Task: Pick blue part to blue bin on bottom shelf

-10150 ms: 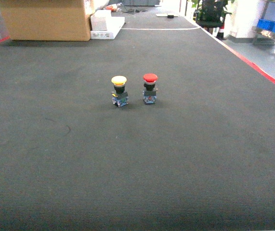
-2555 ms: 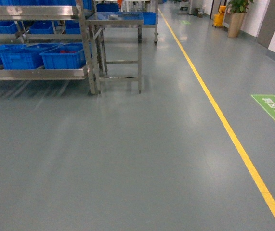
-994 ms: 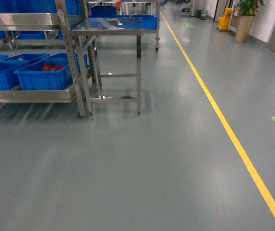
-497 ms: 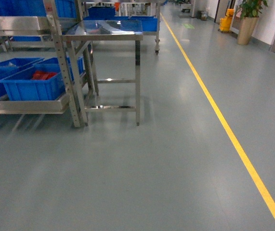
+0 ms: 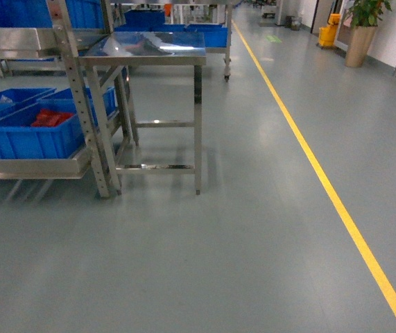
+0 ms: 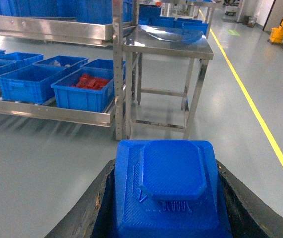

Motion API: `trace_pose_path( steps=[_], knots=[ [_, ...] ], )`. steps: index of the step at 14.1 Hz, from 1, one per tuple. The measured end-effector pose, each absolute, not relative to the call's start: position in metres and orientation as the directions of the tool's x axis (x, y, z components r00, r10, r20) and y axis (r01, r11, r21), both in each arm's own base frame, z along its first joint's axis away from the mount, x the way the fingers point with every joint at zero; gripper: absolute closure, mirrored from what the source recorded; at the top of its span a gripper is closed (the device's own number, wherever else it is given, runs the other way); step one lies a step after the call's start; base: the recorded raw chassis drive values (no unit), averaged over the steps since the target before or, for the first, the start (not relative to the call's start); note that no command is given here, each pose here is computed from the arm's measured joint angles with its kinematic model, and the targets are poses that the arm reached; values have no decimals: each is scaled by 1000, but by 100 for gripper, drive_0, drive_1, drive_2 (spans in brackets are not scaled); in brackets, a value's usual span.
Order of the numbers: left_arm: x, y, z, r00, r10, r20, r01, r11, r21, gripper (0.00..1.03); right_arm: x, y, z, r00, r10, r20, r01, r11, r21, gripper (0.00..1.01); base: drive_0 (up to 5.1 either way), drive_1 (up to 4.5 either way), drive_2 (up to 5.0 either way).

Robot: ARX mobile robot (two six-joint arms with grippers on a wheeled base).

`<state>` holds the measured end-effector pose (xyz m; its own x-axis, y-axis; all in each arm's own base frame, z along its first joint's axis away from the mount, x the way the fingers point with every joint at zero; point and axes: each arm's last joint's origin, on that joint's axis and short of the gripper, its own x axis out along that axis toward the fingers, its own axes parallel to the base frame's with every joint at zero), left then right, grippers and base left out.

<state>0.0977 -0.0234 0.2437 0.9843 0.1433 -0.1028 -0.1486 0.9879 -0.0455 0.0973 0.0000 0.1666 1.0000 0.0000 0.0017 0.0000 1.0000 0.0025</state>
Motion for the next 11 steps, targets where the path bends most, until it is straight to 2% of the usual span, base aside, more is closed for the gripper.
trace_pose_path(
  steps=[11],
  knots=[
    [98,-23,243,984,144,-106,-149,988,-44,60,97,0,167,1000,0,1,0,1000,2,3,-7,411,-425]
  ],
)
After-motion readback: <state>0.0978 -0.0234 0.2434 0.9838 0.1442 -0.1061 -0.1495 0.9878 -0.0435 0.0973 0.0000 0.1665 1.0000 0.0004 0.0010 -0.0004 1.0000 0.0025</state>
